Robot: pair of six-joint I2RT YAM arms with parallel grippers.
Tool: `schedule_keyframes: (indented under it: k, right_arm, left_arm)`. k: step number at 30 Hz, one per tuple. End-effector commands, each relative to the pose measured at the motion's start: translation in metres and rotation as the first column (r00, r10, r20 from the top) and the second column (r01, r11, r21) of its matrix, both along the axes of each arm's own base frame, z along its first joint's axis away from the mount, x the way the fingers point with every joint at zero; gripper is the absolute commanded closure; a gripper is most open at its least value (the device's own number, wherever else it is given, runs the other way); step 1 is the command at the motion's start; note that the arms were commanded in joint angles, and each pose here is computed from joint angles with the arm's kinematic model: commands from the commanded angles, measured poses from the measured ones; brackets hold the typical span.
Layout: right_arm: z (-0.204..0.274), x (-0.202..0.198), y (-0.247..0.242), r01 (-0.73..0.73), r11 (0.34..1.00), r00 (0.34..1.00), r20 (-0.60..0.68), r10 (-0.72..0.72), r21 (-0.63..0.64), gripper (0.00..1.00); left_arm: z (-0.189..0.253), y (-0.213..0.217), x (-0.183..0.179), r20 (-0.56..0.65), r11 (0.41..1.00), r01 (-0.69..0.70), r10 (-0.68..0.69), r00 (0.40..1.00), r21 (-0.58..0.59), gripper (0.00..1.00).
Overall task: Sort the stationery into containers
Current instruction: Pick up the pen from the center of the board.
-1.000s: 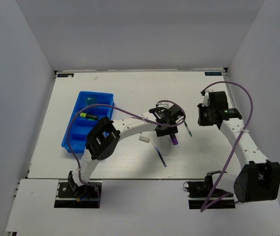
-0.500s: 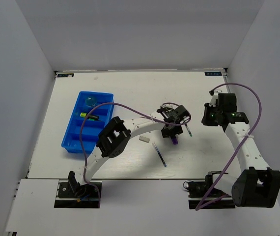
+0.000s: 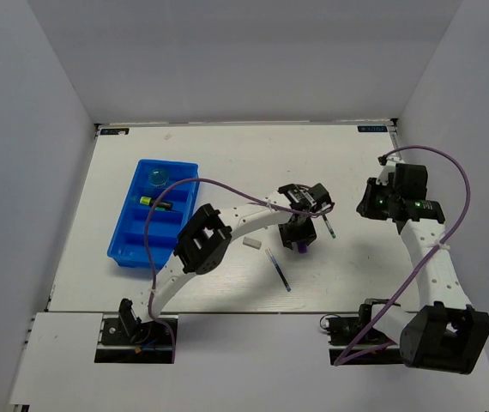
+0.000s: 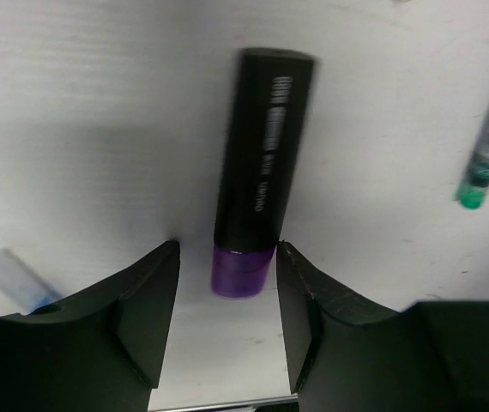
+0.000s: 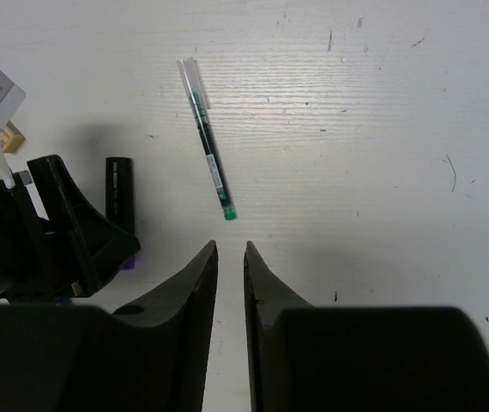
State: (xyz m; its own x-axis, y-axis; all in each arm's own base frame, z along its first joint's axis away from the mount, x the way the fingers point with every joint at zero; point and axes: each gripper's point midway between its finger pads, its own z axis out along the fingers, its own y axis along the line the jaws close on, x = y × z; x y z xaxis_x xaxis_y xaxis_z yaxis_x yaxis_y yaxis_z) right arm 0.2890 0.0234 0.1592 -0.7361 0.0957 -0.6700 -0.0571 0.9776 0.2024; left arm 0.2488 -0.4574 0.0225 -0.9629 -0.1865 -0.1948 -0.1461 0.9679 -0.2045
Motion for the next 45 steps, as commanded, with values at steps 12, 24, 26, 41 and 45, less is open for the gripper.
schedule_keyframes:
  k: [12, 24, 26, 41, 45]
  right_arm:
    - [0.016, -0.003, 0.003, 0.007, 0.996, 0.998, 0.063, -0.013, 0.091, 0.78]
    - [0.013, -0.003, 0.003, 0.002, 0.993, 0.999, 0.053, -0.008, 0.118, 0.77]
    - [0.012, -0.004, 0.003, 0.001, 0.993, 0.999, 0.048, -0.007, 0.121, 0.77]
    - [0.009, -0.003, 0.002, 0.009, 0.992, 0.999, 0.040, -0.014, 0.127, 0.77]
    - [0.010, -0.004, 0.001, 0.012, 0.991, 0.999, 0.048, -0.018, 0.130, 0.77]
  left_arm:
    - [-0.013, 0.067, -0.009, -0.079, 0.975, 0.061, -0.045, 0.996, 0.213, 0.41]
    - [0.021, 0.081, -0.007, -0.030, 0.781, 0.557, -0.573, 0.819, 0.284, 0.33]
    - [0.029, 0.085, -0.003, -0.020, 0.696, 0.639, -0.671, 0.741, 0.328, 0.32]
    - [0.030, 0.028, 0.013, 0.125, 0.239, 0.857, -0.971, 0.204, 0.457, 0.27]
    - [0.029, 0.016, 0.025, 0.158, 0.240, 0.862, -0.969, 0.188, 0.446, 0.25]
